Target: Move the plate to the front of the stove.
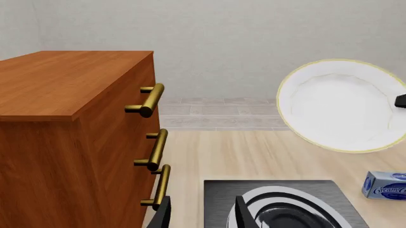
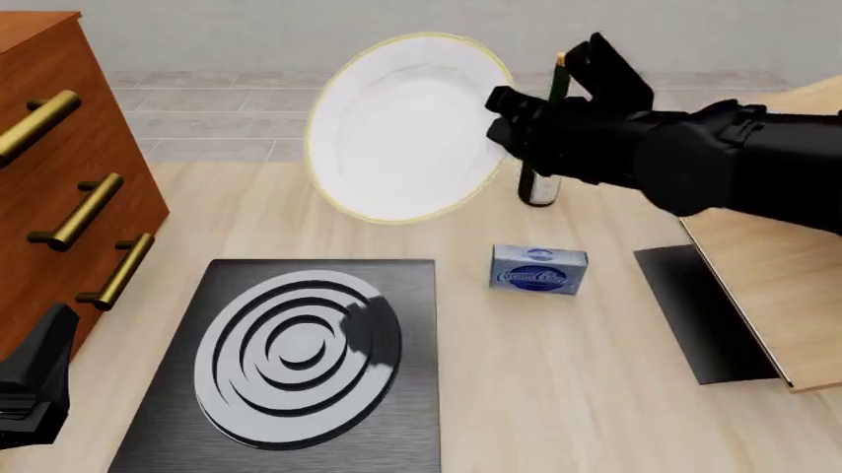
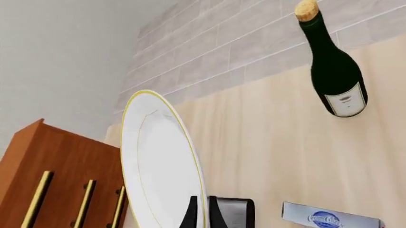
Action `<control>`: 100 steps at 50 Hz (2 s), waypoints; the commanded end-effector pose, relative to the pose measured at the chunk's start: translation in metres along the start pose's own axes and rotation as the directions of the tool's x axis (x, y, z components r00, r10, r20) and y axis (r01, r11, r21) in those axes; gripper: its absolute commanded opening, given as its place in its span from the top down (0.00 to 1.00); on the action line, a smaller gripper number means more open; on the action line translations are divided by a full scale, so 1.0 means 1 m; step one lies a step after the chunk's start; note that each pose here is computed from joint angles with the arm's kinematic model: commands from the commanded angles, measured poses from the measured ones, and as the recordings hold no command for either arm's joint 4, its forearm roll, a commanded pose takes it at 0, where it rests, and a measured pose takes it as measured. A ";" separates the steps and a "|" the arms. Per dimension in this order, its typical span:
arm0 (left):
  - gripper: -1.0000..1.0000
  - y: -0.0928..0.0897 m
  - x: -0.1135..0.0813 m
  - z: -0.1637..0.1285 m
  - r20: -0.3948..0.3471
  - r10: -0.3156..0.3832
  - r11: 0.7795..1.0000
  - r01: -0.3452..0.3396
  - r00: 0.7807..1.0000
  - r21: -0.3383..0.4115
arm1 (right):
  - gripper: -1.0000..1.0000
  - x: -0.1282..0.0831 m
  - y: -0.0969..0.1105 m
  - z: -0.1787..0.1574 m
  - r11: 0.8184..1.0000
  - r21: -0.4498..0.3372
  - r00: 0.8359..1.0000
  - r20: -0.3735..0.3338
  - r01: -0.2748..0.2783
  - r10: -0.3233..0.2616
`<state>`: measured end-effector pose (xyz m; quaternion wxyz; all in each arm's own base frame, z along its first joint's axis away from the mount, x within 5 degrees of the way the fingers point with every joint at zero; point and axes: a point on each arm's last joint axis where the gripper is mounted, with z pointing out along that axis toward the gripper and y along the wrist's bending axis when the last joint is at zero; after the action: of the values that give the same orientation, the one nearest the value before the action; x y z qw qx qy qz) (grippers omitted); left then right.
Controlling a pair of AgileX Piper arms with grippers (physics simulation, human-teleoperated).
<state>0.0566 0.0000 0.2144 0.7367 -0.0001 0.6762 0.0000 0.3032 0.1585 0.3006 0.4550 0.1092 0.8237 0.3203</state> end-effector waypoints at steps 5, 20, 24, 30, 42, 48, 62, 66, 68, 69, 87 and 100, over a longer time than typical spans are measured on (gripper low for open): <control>0.00 0.000 0.000 0.000 0.000 0.000 1.000 0.000 1.000 0.000 | 1.00 0.011 -0.006 0.053 0.998 0.006 0.998 -0.016 -0.058 0.058; 0.00 0.000 0.000 0.000 0.000 0.000 1.000 0.000 1.000 0.000 | 1.00 0.019 -0.010 0.100 0.998 0.015 0.998 -0.032 -0.055 0.055; 0.00 0.000 0.000 0.000 0.000 0.000 1.000 0.000 1.000 0.000 | 1.00 0.022 -0.010 0.112 0.999 0.018 0.998 -0.040 -0.049 0.050; 0.00 0.000 0.000 0.000 0.000 0.000 1.000 0.000 1.000 0.000 | 1.00 0.029 -0.010 0.127 0.999 0.018 0.997 -0.054 -0.049 0.050; 0.00 0.000 0.000 0.000 0.000 0.000 1.000 0.000 1.000 0.000 | 1.00 0.042 -0.009 0.153 0.999 0.017 0.996 -0.076 -0.041 0.043; 0.00 0.000 0.000 0.000 0.000 0.000 1.000 0.000 1.000 0.000 | 1.00 0.048 -0.008 0.161 0.999 0.013 0.995 -0.083 -0.052 0.053; 0.00 0.000 0.000 0.000 0.000 0.000 1.000 0.000 1.000 0.000 | 1.00 0.059 -0.023 0.185 0.994 0.041 0.990 -0.092 -0.103 0.106; 0.00 0.000 0.000 0.000 0.000 0.000 1.000 0.000 1.000 0.000 | 1.00 0.061 -0.025 0.188 0.993 0.046 0.989 -0.094 -0.107 0.111; 0.00 0.000 0.000 0.000 0.000 0.000 1.000 0.000 1.000 0.000 | 1.00 0.061 -0.027 0.190 0.993 0.049 0.989 -0.093 -0.111 0.116; 0.00 0.000 0.000 0.000 0.000 0.000 1.000 0.000 1.000 0.000 | 1.00 0.061 -0.030 0.192 0.992 0.054 0.988 -0.093 -0.117 0.122; 0.00 0.000 0.000 0.000 0.000 0.000 1.000 0.000 1.000 0.000 | 1.00 0.065 -0.043 0.213 0.985 0.075 0.983 -0.088 -0.153 0.159; 0.00 0.000 0.000 0.000 0.000 0.000 1.000 0.000 1.000 0.000 | 1.00 0.071 -0.049 0.222 0.983 0.086 0.981 -0.093 -0.160 0.168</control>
<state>0.0566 0.0000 0.2144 0.7367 0.0000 0.6762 0.0000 0.4451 0.2480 0.1414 0.3839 0.1609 0.8505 0.3216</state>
